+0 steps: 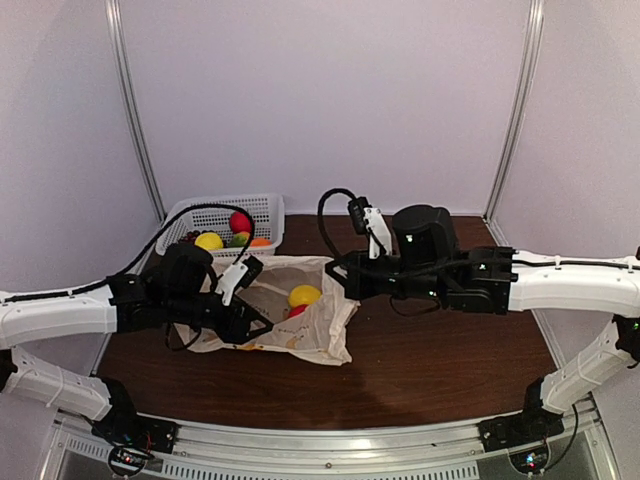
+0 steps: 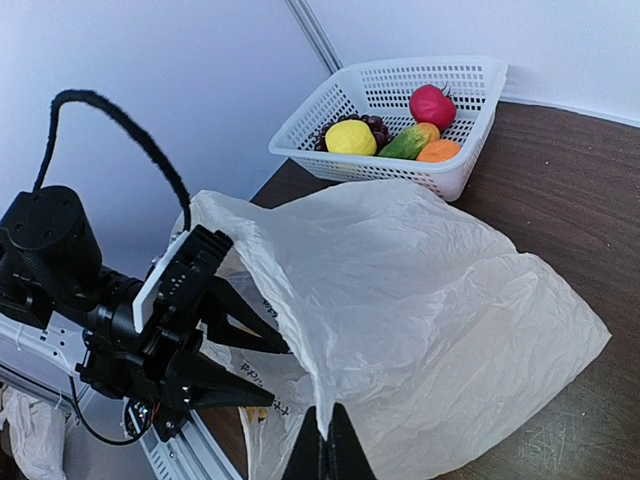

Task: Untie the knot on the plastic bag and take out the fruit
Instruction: Pick up the fake fruit from the takeout bag.

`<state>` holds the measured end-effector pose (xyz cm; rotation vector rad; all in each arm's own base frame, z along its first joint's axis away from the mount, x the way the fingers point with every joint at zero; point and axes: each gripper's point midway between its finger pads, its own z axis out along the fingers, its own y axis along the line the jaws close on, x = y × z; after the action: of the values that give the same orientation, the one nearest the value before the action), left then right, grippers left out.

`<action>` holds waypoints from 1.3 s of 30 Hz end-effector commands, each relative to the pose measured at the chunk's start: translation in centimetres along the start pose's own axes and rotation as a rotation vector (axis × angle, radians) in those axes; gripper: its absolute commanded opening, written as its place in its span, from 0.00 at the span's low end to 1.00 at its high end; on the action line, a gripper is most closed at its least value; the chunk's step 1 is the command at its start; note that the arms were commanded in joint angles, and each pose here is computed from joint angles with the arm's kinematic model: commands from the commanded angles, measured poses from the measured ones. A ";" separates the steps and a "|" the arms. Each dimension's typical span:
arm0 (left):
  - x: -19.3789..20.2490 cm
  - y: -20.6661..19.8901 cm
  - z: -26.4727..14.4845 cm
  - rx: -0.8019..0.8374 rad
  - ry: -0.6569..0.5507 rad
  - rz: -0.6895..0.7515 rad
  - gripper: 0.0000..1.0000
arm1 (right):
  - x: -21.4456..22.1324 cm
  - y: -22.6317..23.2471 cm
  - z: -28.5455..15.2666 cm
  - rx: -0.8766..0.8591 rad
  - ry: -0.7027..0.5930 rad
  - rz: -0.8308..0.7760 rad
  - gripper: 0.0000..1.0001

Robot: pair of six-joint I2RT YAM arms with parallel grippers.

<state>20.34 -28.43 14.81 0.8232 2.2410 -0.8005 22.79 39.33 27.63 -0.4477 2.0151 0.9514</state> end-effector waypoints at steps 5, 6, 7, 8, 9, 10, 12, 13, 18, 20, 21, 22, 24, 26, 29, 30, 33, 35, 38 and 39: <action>-0.1 -1.2 -0.8 0.051 -0.052 0.100 0.64 | -1.1 -1.9 1.2 0.053 -0.022 0.088 0.00; 0.3 -0.9 -0.5 0.040 -0.031 0.101 0.63 | -1.3 -1.9 1.2 0.050 -0.028 0.089 0.00; 0.5 -0.7 -0.3 0.029 -0.013 0.101 0.62 | -1.5 -1.7 1.2 0.043 -0.035 0.089 0.00; 0.7 -0.3 -0.1 0.011 0.003 0.101 0.59 | -1.8 -1.4 1.0 0.030 -0.042 0.086 0.00; 1.0 0.0 0.3 -0.002 0.029 0.100 0.55 | -2.0 -1.2 0.8 0.019 -0.049 0.082 0.00; 1.2 0.2 0.6 -0.015 0.043 0.099 0.53 | -2.2 -1.0 0.6 0.009 -0.058 0.077 0.00; 0.9 0.8 1.1 -0.046 0.050 0.096 0.51 | -2.3 -0.3 0.3 -0.031 -0.059 0.057 0.00; 0.5 0.9 1.2 -0.057 0.045 0.097 0.50 | -2.2 0.4 0.2 -0.070 -0.050 0.038 0.00; -2.1 1.1 2.5 -0.081 0.013 0.098 0.49 | 0.3 2.2 -0.2 -0.159 0.018 -0.079 0.00; -2.9 1.3 3.1 -0.093 0.001 0.092 0.49 | 1.7 1.9 -0.4 -0.158 0.048 -0.110 0.00; -3.2 1.5 3.5 -0.097 -0.003 0.087 0.49 | 2.3 1.8 -0.6 -0.158 0.062 -0.120 0.00; -3.5 1.6 3.9 -0.099 -0.010 0.079 0.49 | 2.9 1.8 -0.7 -0.162 0.077 -0.128 0.00; -3.7 1.9 4.8 -0.101 -0.016 0.057 0.49 | 3.9 1.6 -1.1 -0.170 0.097 -0.136 0.00; -3.6 2.3 5.7 -0.107 -0.016 0.034 0.50 | 4.8 1.6 -1.3 -0.180 0.113 -0.136 0.00; -3.9 2.5 6.6 -0.105 -0.040 0.012 0.52 | 6.0 1.3 -1.3 -0.185 0.130 -0.132 0.00; -4.4 2.3 6.8 -0.092 -0.062 0.009 0.52 | 6.4 1.1 -1.2 -0.182 0.139 -0.130 0.00; -4.9 2.4 7.5 -0.092 -0.092 -0.010 0.53 | 6.7 1.2 -0.8 -0.193 0.134 -0.122 0.00; -5.3 3.1 7.7 -0.123 -0.117 -0.027 0.54 | 7.0 1.3 -0.5 -0.195 0.138 -0.117 0.00; -5.5 3.8 8.2 -0.148 -0.132 -0.055 0.54 | 7.1 1.4 -0.2 -0.201 0.133 -0.111 0.00; -5.5 4.3 8.4 -0.166 -0.131 -0.071 0.54 | 7.1 1.4 -0.2 -0.201 0.131 -0.109 0.00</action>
<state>27.16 -33.23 11.18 0.7302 2.2408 -0.6788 18.09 39.68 22.60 -0.7373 2.0144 1.0469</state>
